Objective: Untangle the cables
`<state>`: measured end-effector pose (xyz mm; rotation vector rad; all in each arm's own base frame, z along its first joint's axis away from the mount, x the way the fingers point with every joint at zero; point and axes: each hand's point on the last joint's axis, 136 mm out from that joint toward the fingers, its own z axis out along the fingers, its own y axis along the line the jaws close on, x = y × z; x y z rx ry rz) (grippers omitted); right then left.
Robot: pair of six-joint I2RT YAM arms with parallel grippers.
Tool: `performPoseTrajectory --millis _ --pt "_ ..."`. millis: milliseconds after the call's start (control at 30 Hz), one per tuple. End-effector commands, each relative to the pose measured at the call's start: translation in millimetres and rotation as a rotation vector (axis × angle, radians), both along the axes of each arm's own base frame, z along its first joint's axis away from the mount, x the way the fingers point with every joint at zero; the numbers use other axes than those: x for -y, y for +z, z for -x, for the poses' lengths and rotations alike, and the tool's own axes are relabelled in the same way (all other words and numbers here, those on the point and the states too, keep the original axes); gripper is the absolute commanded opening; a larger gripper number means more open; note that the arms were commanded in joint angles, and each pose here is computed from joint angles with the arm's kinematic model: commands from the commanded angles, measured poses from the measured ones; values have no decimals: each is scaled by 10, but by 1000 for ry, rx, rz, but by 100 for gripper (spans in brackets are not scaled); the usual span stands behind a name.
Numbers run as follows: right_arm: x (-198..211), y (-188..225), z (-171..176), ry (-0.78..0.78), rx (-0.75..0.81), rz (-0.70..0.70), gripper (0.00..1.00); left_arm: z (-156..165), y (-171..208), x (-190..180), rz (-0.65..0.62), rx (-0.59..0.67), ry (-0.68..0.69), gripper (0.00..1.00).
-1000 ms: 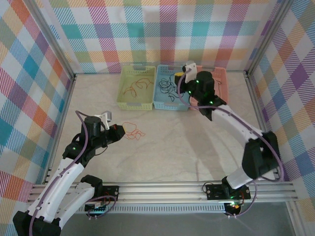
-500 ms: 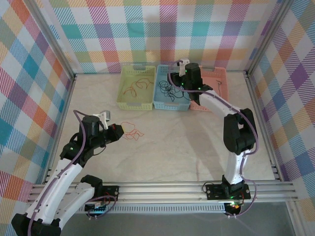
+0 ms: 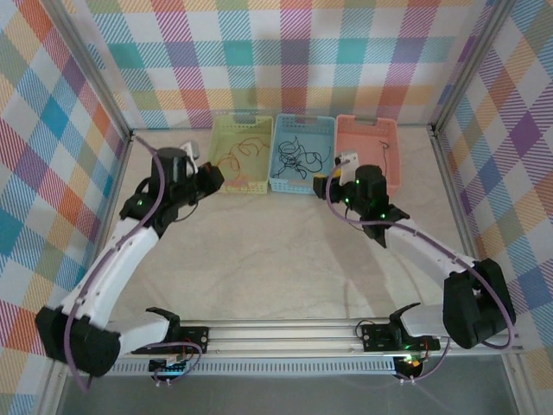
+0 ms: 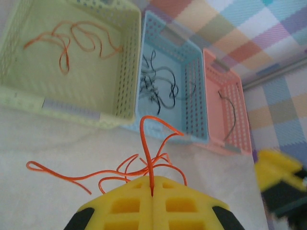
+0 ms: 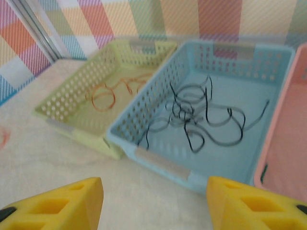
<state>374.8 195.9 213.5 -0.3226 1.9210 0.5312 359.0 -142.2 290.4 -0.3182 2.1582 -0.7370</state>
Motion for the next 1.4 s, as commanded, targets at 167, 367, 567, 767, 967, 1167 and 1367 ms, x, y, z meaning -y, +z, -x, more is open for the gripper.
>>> performPoseTrajectory --millis 167,367,567,767,967,1167,1367 --pt "74 110 199 -9 82 -69 58 -868 96 30 -65 44 93 0" --pt "70 -9 217 -12 54 -84 57 -1351 -79 110 -89 17 120 0" --pt "73 -30 219 -13 54 -83 56 -1732 -371 69 -126 -36 140 0" --pt "49 -46 216 -4 51 -90 56 -1973 -633 149 -147 -83 108 0" --pt "52 -83 197 -9 43 -80 56 -2098 -902 98 -161 -129 116 6" --pt "87 -128 157 -34 38 -64 61 -1941 -1040 101 -173 -174 79 97" --pt "213 -142 115 -104 50 -32 72 -1381 -771 -243 -220 -79 170 100"
